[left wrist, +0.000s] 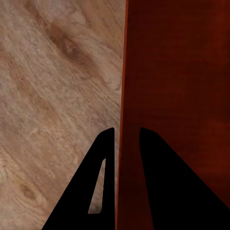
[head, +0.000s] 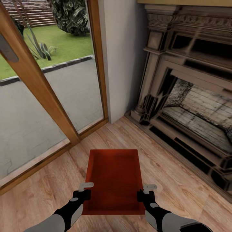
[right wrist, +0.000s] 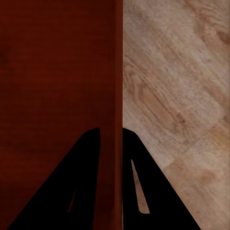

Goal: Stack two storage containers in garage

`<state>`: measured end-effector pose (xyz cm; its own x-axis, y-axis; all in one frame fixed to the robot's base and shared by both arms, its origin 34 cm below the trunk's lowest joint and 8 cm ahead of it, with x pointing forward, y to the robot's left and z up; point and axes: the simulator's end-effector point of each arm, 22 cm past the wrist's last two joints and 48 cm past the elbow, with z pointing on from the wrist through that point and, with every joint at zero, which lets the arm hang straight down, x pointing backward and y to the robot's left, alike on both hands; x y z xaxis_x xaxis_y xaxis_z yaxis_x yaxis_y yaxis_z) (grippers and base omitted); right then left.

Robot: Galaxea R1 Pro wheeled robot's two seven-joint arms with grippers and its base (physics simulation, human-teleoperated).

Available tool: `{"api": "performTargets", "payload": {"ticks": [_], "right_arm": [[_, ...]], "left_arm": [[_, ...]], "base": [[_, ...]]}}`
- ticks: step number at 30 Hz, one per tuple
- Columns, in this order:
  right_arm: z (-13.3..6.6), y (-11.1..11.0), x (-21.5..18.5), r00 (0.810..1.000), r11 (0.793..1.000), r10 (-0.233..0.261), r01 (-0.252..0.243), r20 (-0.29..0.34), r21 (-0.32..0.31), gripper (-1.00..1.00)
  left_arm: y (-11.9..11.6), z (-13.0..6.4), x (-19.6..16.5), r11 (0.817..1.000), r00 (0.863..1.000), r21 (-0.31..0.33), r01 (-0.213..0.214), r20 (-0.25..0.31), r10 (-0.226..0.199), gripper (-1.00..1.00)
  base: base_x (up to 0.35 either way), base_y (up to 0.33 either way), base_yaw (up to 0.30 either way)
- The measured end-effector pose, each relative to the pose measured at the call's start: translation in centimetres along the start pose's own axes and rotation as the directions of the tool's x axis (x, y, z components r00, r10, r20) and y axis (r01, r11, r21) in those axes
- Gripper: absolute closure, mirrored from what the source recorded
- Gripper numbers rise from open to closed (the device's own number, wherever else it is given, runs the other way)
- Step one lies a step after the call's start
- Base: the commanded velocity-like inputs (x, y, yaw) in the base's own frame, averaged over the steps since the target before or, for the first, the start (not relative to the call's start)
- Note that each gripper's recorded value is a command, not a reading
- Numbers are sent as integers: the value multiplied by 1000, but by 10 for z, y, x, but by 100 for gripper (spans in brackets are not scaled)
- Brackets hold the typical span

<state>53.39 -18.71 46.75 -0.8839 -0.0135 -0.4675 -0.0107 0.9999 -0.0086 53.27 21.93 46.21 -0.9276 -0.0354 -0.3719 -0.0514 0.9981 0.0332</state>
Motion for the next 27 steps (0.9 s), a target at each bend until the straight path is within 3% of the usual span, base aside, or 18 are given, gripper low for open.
{"api": "performTargets", "payload": {"ticks": [27], "right_arm": [[-36,0,-18,1000,1000,0,0,3,0,100]], "left_arm": [[1,-38,-14,1000,1000,0,1,4,-1,100]], "base": [[0,0,0]]}}
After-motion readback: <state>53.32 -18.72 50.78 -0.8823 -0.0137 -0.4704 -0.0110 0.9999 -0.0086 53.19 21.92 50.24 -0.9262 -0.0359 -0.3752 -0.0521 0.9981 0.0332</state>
